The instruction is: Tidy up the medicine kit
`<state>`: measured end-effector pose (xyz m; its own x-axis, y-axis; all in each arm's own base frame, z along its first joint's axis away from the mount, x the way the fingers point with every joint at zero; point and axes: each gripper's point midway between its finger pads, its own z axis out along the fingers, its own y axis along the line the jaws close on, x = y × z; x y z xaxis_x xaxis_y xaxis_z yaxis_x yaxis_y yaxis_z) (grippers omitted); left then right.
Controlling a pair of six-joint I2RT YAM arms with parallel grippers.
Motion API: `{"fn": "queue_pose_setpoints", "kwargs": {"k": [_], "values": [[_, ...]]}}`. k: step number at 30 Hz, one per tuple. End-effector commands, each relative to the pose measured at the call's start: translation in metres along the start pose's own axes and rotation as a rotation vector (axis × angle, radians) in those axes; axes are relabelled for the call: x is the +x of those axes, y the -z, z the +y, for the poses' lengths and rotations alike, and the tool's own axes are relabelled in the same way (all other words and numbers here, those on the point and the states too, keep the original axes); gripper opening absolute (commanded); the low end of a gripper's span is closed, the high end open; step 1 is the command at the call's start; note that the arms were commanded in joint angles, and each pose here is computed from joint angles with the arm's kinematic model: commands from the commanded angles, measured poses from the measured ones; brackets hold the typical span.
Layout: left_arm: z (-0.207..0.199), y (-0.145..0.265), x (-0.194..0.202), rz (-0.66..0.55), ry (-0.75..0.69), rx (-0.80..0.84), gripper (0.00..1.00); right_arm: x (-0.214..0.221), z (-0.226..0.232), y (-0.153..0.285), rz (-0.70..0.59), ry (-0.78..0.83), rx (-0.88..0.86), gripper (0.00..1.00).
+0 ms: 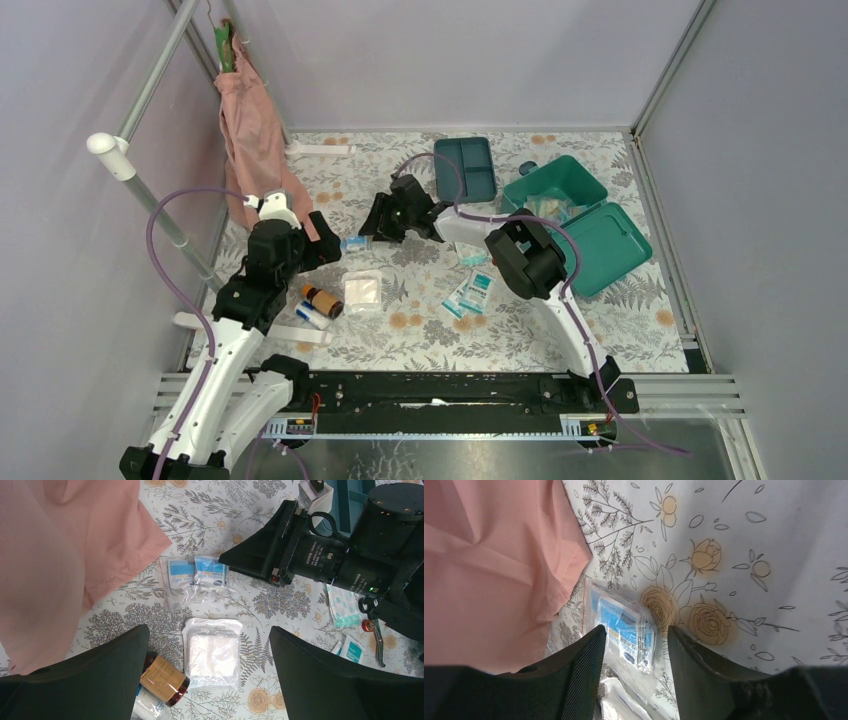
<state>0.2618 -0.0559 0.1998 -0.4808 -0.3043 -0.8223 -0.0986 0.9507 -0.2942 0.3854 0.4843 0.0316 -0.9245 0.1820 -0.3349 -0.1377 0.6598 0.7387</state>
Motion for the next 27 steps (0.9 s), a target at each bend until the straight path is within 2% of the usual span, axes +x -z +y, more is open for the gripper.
{"fn": "queue_pose_setpoints", "kwargs": {"k": [1, 7, 17, 22, 27], "values": [[-0.005, 0.002, -0.006, -0.02, -0.024, 0.029, 0.99, 0.023, 0.003, -0.009, 0.059, 0.001, 0.005, 0.56], [-0.006, 0.0, -0.004, -0.019, -0.015, 0.034, 0.99, 0.037, 0.001, -0.012, 0.087, 0.013, 0.016, 0.49], [-0.005, -0.001, -0.004, -0.021, -0.015, 0.027, 0.99, 0.027, 0.002, -0.005, 0.034, 0.049, 0.036, 0.19], [-0.004, -0.003, -0.003, -0.014, -0.018, 0.018, 0.99, 0.015, 0.018, 0.008, -0.011, 0.105, 0.011, 0.0], [-0.004, -0.003, -0.003, -0.015, -0.021, 0.016, 0.99, -0.005, 0.03, 0.039, -0.097, 0.199, 0.035, 0.0]]}}
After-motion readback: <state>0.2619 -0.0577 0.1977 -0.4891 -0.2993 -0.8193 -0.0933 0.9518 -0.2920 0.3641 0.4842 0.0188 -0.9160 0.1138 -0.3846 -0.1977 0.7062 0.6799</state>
